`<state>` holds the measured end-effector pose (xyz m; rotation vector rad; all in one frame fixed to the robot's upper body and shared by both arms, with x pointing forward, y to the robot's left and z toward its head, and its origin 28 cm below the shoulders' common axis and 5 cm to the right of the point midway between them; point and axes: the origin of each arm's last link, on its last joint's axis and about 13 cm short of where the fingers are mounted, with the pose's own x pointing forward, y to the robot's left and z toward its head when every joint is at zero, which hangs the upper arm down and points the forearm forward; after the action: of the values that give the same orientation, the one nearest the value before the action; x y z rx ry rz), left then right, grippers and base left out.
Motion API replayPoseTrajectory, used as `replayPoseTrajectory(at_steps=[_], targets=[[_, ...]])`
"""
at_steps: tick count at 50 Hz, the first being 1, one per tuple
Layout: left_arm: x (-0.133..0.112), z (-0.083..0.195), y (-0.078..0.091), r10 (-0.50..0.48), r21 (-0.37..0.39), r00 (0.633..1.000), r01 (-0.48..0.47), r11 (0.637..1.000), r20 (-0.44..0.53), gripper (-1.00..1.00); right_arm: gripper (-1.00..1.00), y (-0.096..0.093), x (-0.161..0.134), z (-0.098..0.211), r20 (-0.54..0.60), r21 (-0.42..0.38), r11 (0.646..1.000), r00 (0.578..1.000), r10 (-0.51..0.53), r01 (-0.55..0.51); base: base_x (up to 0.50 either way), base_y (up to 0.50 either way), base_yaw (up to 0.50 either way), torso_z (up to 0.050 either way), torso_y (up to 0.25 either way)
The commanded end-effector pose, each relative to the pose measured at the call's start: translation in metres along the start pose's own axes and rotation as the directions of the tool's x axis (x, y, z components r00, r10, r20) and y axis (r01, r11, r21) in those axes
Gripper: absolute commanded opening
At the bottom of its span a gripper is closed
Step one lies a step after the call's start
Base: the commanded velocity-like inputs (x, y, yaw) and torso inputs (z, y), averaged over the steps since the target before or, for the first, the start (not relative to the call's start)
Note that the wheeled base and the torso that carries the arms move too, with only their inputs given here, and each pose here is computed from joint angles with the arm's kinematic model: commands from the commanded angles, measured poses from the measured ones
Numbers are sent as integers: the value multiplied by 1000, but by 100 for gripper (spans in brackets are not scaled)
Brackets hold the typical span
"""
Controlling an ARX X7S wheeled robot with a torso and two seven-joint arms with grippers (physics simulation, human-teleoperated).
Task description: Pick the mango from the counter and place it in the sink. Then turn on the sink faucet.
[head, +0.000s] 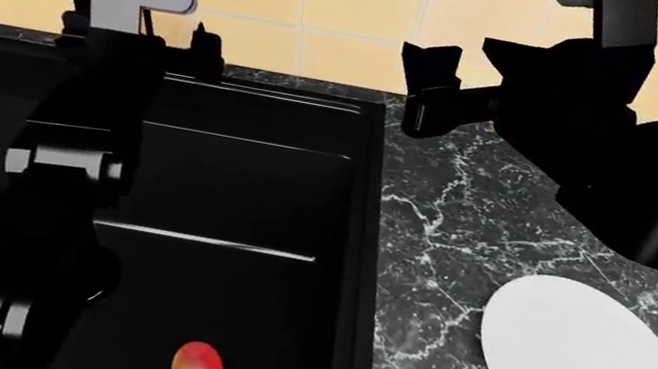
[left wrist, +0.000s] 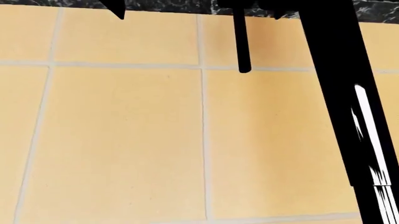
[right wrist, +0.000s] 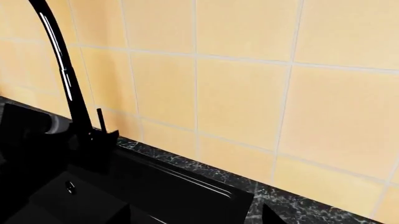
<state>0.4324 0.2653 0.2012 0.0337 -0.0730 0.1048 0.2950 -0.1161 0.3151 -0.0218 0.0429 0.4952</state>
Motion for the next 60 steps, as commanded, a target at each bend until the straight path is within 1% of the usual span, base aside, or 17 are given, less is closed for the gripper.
replayPoseTrajectory(at_steps=[1,9,16,17,23,31,33,36,50,60], targets=[[1,4,1,15,-4,1000,-15,1000,17,100,100,0,0,1,0,-2,1000,1000,1,-1,0,0,0,0,0],[2,8,5,71,8,997,-71,997,31,100,100,0,0,0,-1,-3,1000,1000,2,-2,0,0,0,0,0],[2,6,1,49,17,999,-50,999,22,100,100,0,0,0,-1,-2,1000,1000,3,-3,0,0,0,0,0],[2,6,1,46,5,999,-47,999,24,100,100,0,0,0,-1,-2,1000,1000,3,-3,0,0,0,0,0],[1,6,1,41,4,999,-41,999,16,100,100,0,-1,0,0,0,1000,1000,3,-3,0,0,0,0,0],[2,7,1,45,-15,999,-44,999,26,100,100,1,-1,0,1,-1,1000,1000,6,-6,0,0,0,0,-201],[2,7,1,42,-3,999,-42,999,28,100,100,0,0,-1,0,-2,1000,1000,6,-6,0,0,0,0,-168],[2,7,2,50,10,998,-50,999,38,100,100,0,0,-1,0,-1,1000,1000,4,-4,0,0,0,0,-9],[3,10,4,55,2,998,-55,998,41,100,100,0,-1,-1,0,0,1000,1000,4,-4,0,0,0,0,0],[2,9,4,61,13,997,-61,998,36,100,100,0,-1,-2,-1,0,1000,1000,6,-6,0,0,0,0,0]])
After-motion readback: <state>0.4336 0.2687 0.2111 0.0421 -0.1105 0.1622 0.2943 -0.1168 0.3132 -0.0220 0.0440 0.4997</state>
